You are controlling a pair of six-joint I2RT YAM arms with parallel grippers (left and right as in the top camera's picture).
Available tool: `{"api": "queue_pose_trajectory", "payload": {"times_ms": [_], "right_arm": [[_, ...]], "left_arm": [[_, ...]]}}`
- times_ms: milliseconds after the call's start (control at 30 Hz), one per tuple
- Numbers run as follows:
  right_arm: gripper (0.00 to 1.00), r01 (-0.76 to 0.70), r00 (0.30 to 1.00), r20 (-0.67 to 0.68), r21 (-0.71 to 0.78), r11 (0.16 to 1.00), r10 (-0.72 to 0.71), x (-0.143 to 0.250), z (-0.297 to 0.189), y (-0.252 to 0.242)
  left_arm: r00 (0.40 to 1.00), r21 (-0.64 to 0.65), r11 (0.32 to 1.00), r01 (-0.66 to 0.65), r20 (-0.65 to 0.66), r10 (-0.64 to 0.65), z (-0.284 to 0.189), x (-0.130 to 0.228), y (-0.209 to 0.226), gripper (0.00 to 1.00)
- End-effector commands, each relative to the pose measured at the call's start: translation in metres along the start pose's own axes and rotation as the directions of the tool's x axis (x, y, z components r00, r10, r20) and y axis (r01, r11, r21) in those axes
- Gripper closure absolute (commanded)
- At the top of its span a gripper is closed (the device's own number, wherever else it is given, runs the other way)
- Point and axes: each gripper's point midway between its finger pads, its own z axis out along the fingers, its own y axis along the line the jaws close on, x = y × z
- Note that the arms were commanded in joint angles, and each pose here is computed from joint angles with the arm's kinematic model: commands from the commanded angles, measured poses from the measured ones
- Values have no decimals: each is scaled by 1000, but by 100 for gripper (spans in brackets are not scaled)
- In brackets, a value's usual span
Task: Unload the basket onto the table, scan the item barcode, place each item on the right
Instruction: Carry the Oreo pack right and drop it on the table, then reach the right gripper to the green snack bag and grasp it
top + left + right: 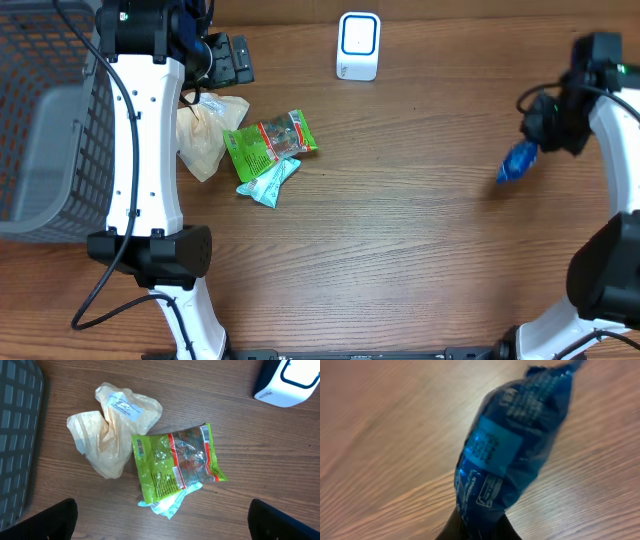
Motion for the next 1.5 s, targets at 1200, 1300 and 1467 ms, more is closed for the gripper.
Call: {"api": "queue_pose_trajectory", "payload": {"times_ms": [1200, 1300, 1467], "right_arm": [[24, 50, 986, -104, -567, 822, -132, 121, 16, 255], [23, 70, 986, -84, -573, 817, -144, 139, 25, 280], [23, 80, 980, -98, -608, 790, -175, 172, 46, 317]], "left_arm": [[1000, 5, 1000, -5, 9, 5, -5, 1, 0, 0], [1000, 5, 1000, -5, 9, 5, -5, 1, 0, 0], [1000, 5, 1000, -5, 9, 5, -5, 1, 0, 0]]}}
